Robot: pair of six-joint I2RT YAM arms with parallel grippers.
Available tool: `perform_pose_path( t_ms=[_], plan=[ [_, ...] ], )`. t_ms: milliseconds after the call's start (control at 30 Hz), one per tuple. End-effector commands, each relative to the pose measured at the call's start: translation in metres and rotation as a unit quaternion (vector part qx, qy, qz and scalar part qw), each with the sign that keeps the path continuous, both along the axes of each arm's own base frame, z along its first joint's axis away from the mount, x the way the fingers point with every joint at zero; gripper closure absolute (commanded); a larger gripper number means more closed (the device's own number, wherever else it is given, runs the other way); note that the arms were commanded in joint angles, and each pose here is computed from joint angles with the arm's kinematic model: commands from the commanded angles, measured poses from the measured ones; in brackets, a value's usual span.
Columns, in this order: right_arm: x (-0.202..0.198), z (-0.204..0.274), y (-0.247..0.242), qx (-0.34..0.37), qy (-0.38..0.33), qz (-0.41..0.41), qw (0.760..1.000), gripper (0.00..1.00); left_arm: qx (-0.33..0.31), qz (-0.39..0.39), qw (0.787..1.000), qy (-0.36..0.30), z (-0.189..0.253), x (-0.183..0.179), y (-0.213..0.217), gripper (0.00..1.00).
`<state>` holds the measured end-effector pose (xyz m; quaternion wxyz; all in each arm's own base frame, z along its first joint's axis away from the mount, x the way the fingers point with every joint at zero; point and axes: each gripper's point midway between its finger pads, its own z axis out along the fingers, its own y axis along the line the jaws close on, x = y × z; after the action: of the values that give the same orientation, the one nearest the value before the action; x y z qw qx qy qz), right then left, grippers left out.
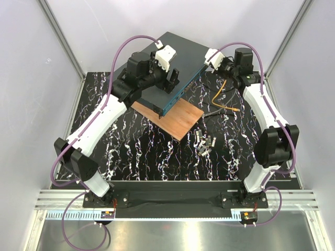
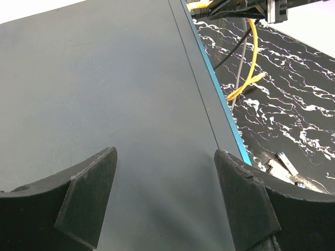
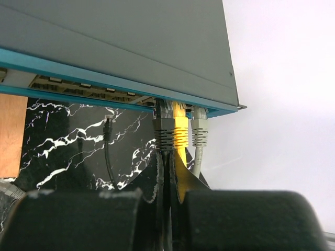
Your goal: Insert the plug into the switch port
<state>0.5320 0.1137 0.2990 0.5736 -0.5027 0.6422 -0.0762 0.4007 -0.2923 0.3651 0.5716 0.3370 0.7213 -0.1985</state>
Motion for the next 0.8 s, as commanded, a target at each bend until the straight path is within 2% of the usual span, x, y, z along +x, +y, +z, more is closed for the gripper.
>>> perform_pose_path(
  t_ms=[0, 167, 400, 633, 767],
  plan=[
    [0.022, 0.062, 0.035, 0.023, -0.109, 0.030, 0.993, 1.00, -0.027, 0.003, 0.999, -0.024, 0.026, 0.005, 0.002, 0.19],
    [0.021, 0.078, 0.041, 0.030, -0.116, 0.039, 0.992, 1.00, -0.031, 0.008, 0.999, -0.013, 0.021, 0.009, 0.004, 0.19],
    [0.026, 0.052, 0.047, 0.026, -0.102, 0.039, 0.994, 1.00, -0.031, 0.013, 0.999, -0.011, 0.020, 0.013, 0.008, 0.20],
    [0.029, 0.086, 0.051, 0.041, -0.122, 0.043, 0.991, 1.00, -0.031, 0.014, 0.999, -0.010, 0.018, 0.016, 0.010, 0.20],
    [0.022, 0.088, 0.058, 0.048, -0.113, 0.058, 0.991, 1.00, -0.034, 0.015, 0.999, -0.008, 0.018, 0.018, 0.009, 0.20]
  ],
)
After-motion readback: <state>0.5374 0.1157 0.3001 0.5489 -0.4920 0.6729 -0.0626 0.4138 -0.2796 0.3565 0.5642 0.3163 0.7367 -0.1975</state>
